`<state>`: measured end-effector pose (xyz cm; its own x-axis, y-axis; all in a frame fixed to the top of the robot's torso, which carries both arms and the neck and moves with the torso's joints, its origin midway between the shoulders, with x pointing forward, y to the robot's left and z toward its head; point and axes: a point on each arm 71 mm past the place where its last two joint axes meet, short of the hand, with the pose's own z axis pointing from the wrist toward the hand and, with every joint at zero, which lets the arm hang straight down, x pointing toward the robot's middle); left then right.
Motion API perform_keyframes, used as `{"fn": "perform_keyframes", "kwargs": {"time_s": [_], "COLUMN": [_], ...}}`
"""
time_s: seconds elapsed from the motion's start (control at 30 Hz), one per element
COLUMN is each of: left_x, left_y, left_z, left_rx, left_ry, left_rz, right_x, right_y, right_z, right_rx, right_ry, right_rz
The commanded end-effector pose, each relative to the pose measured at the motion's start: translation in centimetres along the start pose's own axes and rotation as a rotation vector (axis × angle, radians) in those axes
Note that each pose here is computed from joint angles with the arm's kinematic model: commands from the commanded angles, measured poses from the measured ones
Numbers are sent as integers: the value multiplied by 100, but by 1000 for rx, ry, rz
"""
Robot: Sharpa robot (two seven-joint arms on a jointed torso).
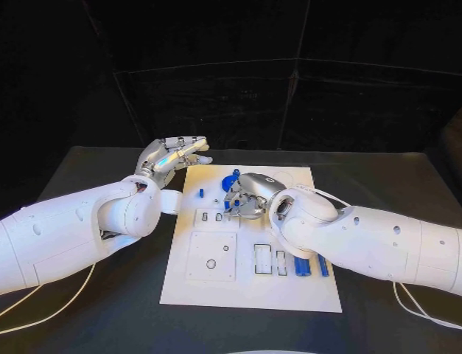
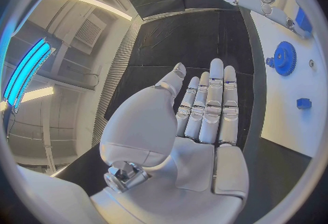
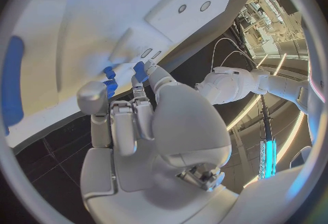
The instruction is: Assemble the parts on the task board
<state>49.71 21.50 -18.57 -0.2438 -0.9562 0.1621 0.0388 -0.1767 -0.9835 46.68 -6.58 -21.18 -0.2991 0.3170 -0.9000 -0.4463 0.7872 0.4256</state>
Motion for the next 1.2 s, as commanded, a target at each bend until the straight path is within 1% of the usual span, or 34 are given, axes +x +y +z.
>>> {"fn": "perform_keyframes", "kwargs": {"time_s": [0.03, 0.5, 0.8, 1.2], "left_x": [30, 50, 43, 36], "left_y": [-14, -8, -7, -5], "left_z": [8, 13, 14, 16], "left_rx": [10, 8, 7, 7], "left_ry": [19, 25, 24, 22], "left_rz": [-4, -7, -7, -6], "right_x": [36, 159, 175, 193], "right_y": [22, 17, -15, -7], "right_z": [6, 10, 3, -17], "right_rx": [-6, -1, 9, 1], "right_ry": [20, 58, 67, 94], "right_rz": [-44, -53, -69, -82]}}
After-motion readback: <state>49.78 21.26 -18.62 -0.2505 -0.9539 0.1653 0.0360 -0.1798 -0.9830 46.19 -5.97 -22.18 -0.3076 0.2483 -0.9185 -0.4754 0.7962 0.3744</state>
